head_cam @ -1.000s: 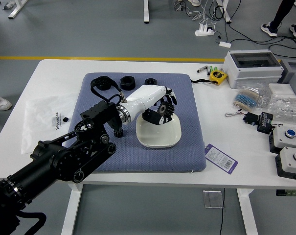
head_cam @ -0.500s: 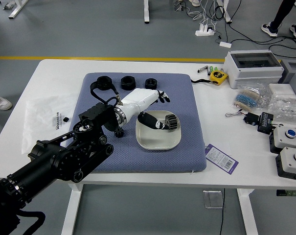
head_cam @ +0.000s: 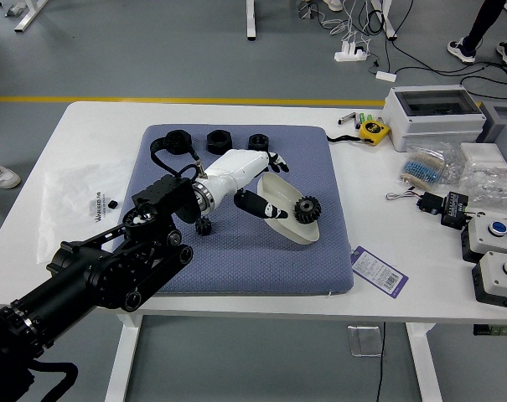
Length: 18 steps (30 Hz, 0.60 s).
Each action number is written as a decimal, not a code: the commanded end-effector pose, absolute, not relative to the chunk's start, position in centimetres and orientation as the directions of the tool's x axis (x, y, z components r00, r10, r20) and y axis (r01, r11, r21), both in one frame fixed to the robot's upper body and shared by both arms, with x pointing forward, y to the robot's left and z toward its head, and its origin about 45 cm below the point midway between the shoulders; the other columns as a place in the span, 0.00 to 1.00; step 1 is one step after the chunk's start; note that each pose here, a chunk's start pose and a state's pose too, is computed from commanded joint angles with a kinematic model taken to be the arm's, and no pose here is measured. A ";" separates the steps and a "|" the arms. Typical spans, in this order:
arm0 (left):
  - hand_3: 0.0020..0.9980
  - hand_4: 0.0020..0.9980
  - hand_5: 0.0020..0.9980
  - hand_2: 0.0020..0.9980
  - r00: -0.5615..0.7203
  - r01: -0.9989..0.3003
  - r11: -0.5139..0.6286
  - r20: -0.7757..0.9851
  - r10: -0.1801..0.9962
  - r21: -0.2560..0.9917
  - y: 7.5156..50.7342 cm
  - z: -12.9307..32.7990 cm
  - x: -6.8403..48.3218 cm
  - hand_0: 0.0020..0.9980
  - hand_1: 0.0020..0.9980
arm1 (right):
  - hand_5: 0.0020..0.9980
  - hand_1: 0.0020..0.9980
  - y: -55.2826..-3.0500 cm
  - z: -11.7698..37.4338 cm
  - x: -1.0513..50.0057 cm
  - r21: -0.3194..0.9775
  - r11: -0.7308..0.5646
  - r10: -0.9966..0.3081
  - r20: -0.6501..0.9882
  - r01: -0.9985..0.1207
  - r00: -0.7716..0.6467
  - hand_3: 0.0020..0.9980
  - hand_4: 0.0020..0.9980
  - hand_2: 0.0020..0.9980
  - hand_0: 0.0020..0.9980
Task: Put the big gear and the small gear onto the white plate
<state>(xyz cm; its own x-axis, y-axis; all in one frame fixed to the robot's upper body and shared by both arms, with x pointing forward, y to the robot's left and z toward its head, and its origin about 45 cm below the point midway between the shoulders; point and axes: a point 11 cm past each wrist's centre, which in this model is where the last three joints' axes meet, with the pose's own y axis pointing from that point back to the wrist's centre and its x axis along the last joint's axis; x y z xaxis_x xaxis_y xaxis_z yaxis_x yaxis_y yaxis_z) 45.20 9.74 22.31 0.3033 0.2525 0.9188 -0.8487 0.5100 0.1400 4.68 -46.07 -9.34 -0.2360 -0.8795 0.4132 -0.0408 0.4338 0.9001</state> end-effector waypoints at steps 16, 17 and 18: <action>0.72 1.00 0.24 0.74 0.210 -0.903 0.425 0.932 0.296 0.068 14.9 25.8 46.6 0.68 0.70 | 0.72 0.66 -46.1 -9.4 4.6 0.900 0.433 -0.877 0.410 -0.043 -0.250 0.60 0.81 0.74 0.68; 0.72 1.00 0.24 0.74 0.207 -0.907 0.415 0.932 0.298 0.069 15.4 25.9 46.7 0.68 0.70 | 0.72 0.66 -46.1 -9.4 4.6 0.900 0.433 -0.877 0.410 -0.043 -0.250 0.60 0.81 0.74 0.68; 0.72 1.00 0.24 0.74 0.207 -0.912 0.403 0.931 0.299 0.073 16.0 26.0 46.8 0.68 0.70 | 0.72 0.66 -46.1 -9.4 4.5 0.901 0.433 -0.877 0.410 -0.043 -0.250 0.60 0.81 0.74 0.68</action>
